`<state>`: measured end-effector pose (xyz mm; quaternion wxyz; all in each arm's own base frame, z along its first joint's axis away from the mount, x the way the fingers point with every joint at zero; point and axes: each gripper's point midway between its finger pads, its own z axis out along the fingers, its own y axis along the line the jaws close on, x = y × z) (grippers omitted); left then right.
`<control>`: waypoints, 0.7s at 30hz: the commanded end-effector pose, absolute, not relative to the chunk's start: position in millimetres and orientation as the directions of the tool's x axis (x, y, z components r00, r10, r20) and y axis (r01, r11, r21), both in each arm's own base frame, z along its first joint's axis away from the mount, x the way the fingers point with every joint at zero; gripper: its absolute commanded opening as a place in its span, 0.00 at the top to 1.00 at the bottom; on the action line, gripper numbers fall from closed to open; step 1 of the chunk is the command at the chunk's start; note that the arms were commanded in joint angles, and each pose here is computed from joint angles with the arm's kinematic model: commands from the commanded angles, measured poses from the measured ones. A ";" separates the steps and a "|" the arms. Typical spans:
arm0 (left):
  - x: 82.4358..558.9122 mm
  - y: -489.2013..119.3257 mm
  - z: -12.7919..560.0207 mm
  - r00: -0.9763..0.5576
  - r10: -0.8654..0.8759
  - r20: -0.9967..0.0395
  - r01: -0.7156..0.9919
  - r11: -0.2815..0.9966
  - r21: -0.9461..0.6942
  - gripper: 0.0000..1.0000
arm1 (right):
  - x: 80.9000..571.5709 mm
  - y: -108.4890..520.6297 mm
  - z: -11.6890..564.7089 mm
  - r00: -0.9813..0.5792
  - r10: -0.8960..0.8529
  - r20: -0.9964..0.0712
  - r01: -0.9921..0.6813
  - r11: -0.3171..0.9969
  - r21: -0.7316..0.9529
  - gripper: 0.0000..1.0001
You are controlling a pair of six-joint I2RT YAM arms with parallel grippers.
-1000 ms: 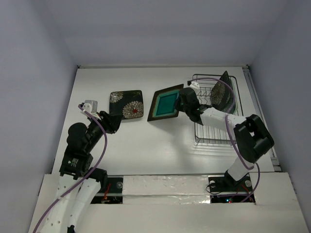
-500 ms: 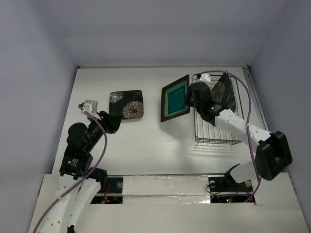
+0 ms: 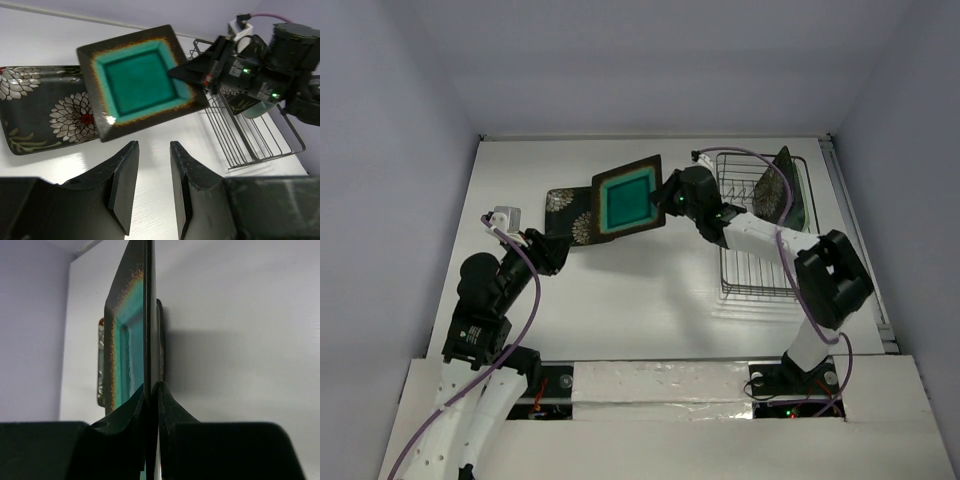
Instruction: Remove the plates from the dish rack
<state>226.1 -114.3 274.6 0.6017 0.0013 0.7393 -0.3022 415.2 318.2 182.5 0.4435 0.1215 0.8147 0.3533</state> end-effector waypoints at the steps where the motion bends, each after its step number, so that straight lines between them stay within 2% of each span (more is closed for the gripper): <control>1: 225.9 -115.4 286.9 -0.237 -0.372 -0.898 0.392 0.808 -0.439 0.71 | 429.0 370.2 333.7 -0.463 0.734 -0.496 -0.381 0.340 0.860 1.00; 9: 225.6 -115.3 286.9 -0.236 -0.371 -0.898 0.393 0.809 -0.437 0.71 | 442.5 426.5 312.2 -0.565 0.725 -0.395 -0.365 0.209 0.907 1.00; 21: 225.3 -114.7 287.2 -0.234 -0.372 -0.898 0.391 0.810 -0.437 0.71 | 450.7 472.3 242.3 -0.656 0.672 -0.344 -0.268 0.218 0.938 1.00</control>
